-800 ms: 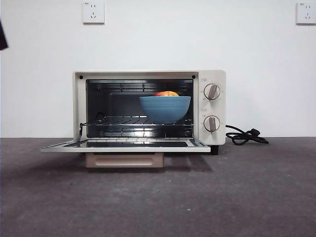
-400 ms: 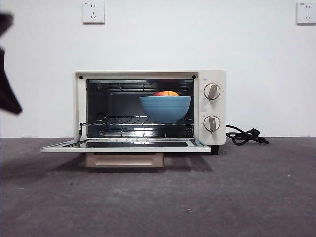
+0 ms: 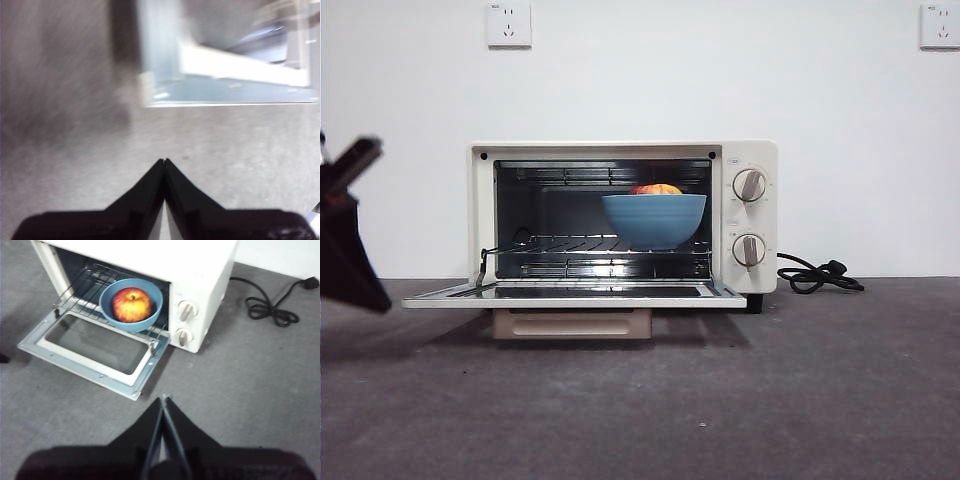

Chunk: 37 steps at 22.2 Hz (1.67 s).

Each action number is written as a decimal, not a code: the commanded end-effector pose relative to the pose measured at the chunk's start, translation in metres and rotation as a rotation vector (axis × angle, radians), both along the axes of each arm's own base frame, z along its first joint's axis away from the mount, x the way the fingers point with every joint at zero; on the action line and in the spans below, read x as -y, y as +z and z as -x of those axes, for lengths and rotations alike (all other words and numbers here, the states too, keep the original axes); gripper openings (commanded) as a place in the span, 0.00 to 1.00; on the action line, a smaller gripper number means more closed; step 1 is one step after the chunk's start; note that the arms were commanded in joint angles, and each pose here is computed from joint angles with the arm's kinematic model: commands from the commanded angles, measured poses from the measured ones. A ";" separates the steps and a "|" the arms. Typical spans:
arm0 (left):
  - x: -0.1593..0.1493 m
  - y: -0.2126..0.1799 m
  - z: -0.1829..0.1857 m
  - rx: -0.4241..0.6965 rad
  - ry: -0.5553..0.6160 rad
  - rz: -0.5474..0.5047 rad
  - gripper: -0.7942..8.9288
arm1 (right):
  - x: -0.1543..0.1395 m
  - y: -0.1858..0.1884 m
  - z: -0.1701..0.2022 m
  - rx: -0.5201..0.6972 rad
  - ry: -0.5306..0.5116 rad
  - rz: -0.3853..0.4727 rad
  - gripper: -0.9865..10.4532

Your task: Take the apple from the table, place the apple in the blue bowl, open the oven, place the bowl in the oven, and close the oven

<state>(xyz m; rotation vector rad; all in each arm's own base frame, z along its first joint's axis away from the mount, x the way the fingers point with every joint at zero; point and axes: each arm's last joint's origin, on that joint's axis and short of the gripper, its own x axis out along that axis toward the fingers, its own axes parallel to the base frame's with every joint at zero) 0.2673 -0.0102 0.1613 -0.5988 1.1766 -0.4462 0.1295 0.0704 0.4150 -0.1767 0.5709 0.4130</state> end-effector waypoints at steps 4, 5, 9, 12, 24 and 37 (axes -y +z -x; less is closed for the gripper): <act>-0.001 -0.016 -0.007 -0.040 0.035 0.032 0.07 | 0.001 -0.009 0.004 -0.011 0.013 -0.050 0.08; -0.001 -0.016 -0.009 -0.042 0.050 0.039 0.07 | 0.001 -0.009 0.004 -0.013 0.014 -0.053 0.08; -0.001 -0.015 -0.013 -0.040 0.102 0.063 0.07 | 0.000 -0.007 0.002 0.005 0.012 -0.070 0.08; -0.001 -0.014 -0.017 -0.041 0.147 0.079 0.07 | -0.002 -0.004 0.001 0.024 0.028 -0.103 0.08; -0.001 -0.026 -0.027 -0.072 0.243 0.106 0.07 | -0.002 -0.004 0.001 0.022 0.024 -0.109 0.08; 0.003 -0.003 -0.045 -0.003 0.197 0.257 0.07 | -0.002 -0.005 0.002 0.005 0.025 -0.122 0.08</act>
